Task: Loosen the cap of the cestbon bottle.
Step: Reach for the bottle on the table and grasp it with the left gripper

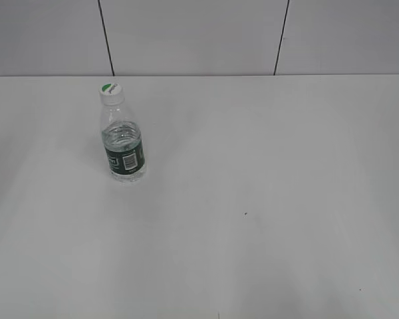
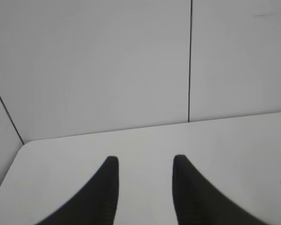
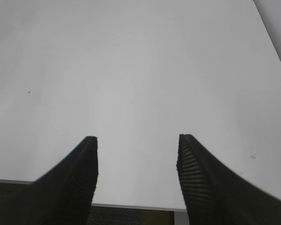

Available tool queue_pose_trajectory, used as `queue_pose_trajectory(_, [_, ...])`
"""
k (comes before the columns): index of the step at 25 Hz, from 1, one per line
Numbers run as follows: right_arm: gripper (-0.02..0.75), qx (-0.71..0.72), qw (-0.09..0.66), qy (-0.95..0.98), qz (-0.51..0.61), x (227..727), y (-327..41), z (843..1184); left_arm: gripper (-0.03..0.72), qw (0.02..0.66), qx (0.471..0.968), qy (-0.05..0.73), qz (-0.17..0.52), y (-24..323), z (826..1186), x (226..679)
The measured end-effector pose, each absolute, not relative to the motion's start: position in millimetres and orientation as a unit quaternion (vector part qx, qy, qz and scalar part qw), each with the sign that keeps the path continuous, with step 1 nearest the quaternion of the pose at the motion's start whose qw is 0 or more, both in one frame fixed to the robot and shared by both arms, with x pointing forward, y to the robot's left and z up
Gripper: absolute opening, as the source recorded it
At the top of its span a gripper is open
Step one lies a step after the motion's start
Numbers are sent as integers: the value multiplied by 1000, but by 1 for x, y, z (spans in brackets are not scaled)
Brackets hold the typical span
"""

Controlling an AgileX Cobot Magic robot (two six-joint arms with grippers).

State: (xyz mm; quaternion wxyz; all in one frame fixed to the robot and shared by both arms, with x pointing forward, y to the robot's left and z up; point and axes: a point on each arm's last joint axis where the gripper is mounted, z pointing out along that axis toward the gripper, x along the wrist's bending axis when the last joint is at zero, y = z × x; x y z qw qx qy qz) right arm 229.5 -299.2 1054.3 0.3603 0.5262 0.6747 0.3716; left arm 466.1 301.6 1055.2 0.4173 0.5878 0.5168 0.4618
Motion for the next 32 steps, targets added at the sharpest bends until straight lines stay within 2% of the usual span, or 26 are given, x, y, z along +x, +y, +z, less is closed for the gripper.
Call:
queue_pose_trajectory(5, [420,526,360,675,372,230,-299,1054,244,428,591,512,453,299,1020,502])
queue_pose_trajectory(9, [420,526,360,675,372,230,-299,1054,244,472,591,486,439,293,998,522])
queue_pose_trajectory(16, [420,526,360,675,372,230,-299,1054,244,563,587,464,350,303,952,539])
queue_pose_trajectory(22, [420,526,360,675,372,230,-299,1054,244,587,604,452,295,318,919,541])
queue_pose_trajectory(24, [420,526,360,675,372,230,-299,1054,244,592,621,434,273,315,912,539])
queue_pose_trajectory(29, [420,526,360,675,372,230,-299,1054,242,594,706,335,194,295,903,524])
queue_pose_trajectory(32, [420,526,360,675,372,230,-299,1054,242,590,728,304,171,291,901,518])
